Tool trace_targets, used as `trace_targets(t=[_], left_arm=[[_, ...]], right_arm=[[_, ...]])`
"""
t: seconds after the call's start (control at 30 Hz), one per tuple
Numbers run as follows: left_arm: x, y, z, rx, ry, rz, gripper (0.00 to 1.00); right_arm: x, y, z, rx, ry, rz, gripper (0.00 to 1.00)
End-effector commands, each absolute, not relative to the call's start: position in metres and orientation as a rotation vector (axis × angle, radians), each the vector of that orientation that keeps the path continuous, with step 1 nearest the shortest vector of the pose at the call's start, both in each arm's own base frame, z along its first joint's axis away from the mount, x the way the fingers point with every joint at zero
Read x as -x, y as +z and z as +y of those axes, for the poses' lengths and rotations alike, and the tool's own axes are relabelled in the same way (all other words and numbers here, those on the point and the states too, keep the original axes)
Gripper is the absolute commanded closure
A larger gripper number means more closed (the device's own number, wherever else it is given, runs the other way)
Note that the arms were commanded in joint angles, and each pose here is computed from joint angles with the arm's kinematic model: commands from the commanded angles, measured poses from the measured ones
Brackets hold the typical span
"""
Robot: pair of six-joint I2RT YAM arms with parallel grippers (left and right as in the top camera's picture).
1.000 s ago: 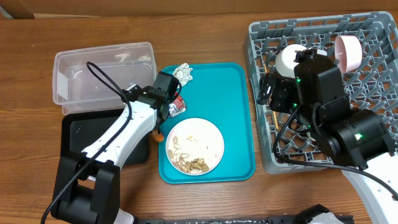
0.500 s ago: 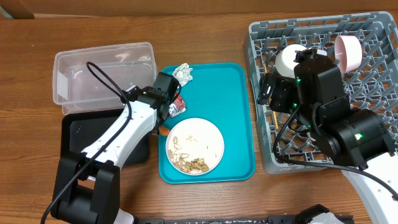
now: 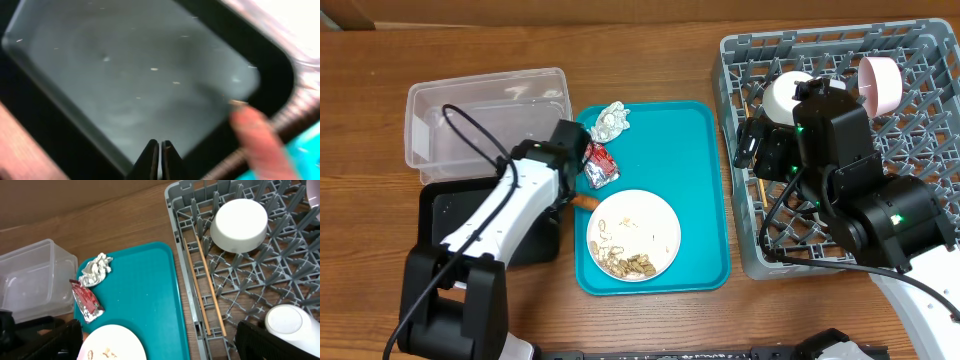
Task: Sort waste into correct bins and load items into the dishwasher
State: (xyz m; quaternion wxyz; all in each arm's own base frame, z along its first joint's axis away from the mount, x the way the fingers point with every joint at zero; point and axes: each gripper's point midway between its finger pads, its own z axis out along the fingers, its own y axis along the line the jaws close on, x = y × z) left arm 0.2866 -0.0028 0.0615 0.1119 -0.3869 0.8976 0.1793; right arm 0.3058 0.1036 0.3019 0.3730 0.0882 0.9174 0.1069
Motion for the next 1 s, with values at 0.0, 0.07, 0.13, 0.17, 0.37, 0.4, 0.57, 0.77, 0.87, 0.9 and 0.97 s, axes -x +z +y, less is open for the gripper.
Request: trace_targets(t=[0.0, 0.07, 0.13, 0.17, 0.37, 0.4, 0.57, 0.77, 0.87, 0.9, 0.97], left_arm=[[-0.286, 0.066, 0.01, 1.239, 0.514, 2.59, 0.96], [-0.29, 0.064, 0.005, 1.185, 0.459, 2.645, 0.96], [-0.298, 0.066, -0.001, 1.062, 0.409, 2.699, 0.95], [-0.302, 0.069, -0.005, 1.016, 0.39, 2.714, 0.92], [-0.323, 0.12, -0.035, 0.903, 0.207, 2.652, 0.23], [-0.327, 0.127, -0.045, 0.883, 0.142, 2.639, 0.07], [-0.345, 0.133, -0.101, 0.999, -0.25, 2.599, 0.0], [-0.347, 0.099, -0.115, 1.215, -0.274, 2.58, 0.04], [-0.334, 0.074, -0.112, 1.445, -0.198, 2.569, 0.03], [-0.33, 0.068, -0.111, 1.507, -0.165, 2.559, 0.04], [-0.325, 0.059, -0.109, 1.582, -0.12, 2.551, 0.15]], right_arm=[[-0.307, 0.306, 0.102, -0.239, 0.272, 2.335, 0.0], [-0.307, 0.306, 0.102, -0.239, 0.272, 2.335, 0.0], [-0.307, 0.306, 0.102, -0.239, 0.272, 2.335, 0.0], [-0.307, 0.306, 0.102, -0.239, 0.272, 2.335, 0.0], [-0.307, 0.306, 0.102, -0.239, 0.272, 2.335, 0.0], [-0.307, 0.306, 0.102, -0.239, 0.272, 2.335, 0.0], [-0.307, 0.306, 0.102, -0.239, 0.272, 2.335, 0.0], [-0.307, 0.306, 0.102, -0.239, 0.272, 2.335, 0.0], [-0.307, 0.306, 0.102, -0.239, 0.272, 2.335, 0.0], [-0.307, 0.306, 0.102, -0.239, 0.272, 2.335, 0.0], [-0.307, 0.306, 0.102, -0.239, 0.272, 2.335, 0.0]])
